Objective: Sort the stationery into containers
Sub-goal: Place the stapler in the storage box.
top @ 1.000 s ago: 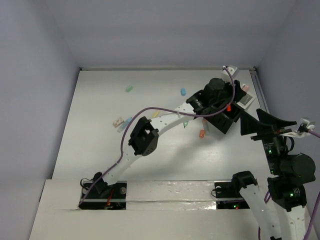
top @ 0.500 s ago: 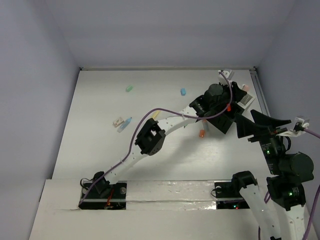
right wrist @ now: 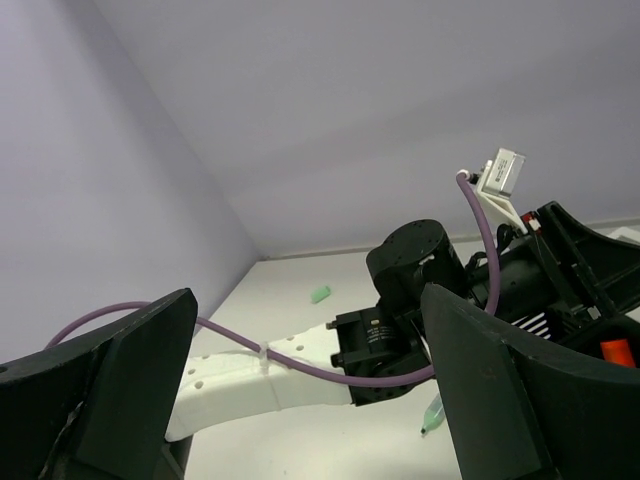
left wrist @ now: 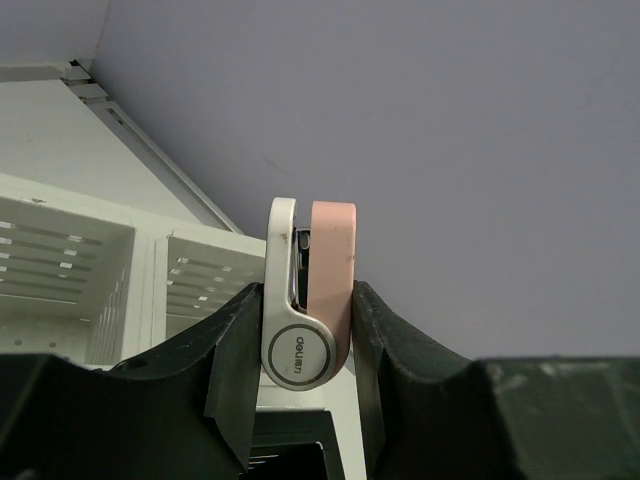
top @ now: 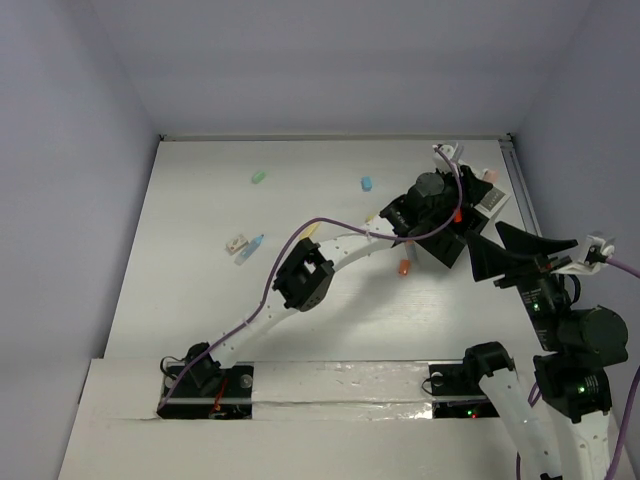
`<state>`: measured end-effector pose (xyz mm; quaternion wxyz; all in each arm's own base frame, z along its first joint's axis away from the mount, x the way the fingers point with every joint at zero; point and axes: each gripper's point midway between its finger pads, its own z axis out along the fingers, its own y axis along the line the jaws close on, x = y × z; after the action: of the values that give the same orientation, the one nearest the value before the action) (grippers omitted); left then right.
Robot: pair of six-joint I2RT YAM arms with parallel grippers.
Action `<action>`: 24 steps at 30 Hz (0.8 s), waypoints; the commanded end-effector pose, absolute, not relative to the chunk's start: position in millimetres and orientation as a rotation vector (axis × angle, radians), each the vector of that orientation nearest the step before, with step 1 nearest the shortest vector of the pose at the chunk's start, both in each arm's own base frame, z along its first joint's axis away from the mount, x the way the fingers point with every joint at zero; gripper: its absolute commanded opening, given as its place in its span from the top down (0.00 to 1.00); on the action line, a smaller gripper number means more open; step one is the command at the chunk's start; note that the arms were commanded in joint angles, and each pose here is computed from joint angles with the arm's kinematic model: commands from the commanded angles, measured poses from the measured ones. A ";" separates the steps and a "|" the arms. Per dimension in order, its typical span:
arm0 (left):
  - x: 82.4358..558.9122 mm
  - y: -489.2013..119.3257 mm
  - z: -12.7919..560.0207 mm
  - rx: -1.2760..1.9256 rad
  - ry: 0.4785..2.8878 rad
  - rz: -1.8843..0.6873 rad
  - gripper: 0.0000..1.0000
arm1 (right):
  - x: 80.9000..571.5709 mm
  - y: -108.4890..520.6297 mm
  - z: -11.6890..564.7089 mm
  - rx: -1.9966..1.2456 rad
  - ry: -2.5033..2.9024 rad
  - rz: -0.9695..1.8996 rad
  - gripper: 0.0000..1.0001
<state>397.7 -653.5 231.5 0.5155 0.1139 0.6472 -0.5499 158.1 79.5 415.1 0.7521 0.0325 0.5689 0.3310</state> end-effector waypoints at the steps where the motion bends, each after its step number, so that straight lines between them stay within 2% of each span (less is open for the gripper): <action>1: 395.2 -651.4 279.9 0.236 1.404 -1.394 0.77 | 149.7 83.4 421.6 0.041 1.217 0.751 0.00; 15: 397.4 -654.2 264.9 0.218 1.422 -1.403 0.62 | 147.3 87.1 421.0 0.020 1.217 0.767 0.00; 24: 398.4 -653.7 265.6 0.212 1.415 -1.401 0.37 | 146.0 88.1 419.5 0.012 1.221 0.771 0.00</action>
<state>400.7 -657.5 208.7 0.5073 0.1005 0.6511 -0.5555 154.2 84.7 414.3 0.7465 0.0208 0.5701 0.3424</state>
